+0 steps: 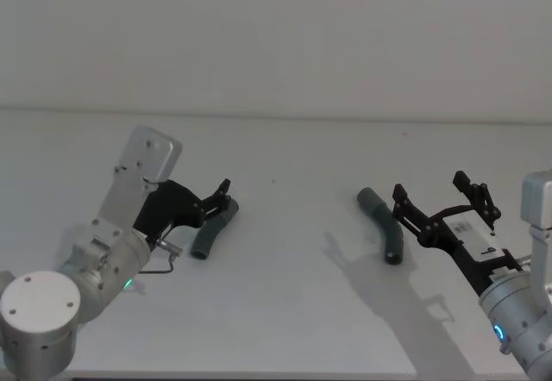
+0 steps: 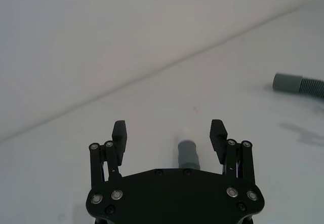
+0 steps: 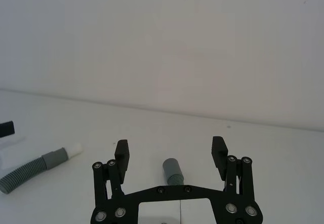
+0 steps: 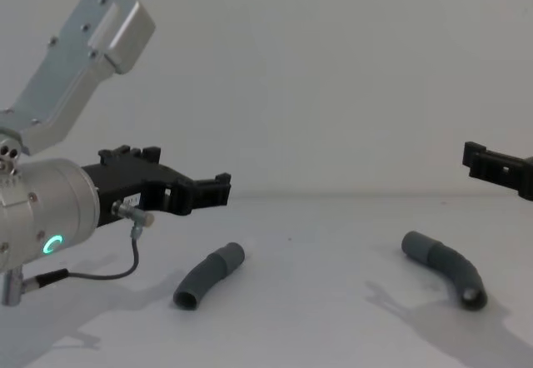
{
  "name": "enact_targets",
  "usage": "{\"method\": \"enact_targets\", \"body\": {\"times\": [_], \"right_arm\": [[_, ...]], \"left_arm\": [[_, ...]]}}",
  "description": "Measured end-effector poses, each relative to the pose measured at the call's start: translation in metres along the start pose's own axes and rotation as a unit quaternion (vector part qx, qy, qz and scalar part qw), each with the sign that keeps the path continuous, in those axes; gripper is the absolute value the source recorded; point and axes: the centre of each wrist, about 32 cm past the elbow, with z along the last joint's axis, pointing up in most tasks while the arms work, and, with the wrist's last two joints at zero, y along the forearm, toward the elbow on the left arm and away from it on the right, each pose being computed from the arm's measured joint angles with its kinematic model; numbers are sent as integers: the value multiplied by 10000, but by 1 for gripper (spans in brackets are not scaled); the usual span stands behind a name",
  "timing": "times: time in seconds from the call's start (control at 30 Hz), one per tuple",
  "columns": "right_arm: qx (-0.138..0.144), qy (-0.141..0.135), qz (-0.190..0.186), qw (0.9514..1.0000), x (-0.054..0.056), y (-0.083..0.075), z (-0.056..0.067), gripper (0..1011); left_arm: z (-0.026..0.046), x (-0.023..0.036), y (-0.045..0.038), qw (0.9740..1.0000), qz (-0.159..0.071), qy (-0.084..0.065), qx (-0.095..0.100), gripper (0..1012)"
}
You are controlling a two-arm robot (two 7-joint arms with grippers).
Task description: Use both hands to pick up one end of the pipe from the table, align the ends, and insert them.
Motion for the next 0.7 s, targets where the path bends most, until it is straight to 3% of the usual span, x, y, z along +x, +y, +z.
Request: {"method": "enact_targets", "body": {"times": [0.3,0.7], "right_arm": [[0,0,0,10000,0,0,0,1001],[0,0,0,10000,0,0,0,1000]], "left_arm": [[97,67,-47,9985,-103,26,532,1001],[200,172,-150,9954,-295,27,914,1001]]}}
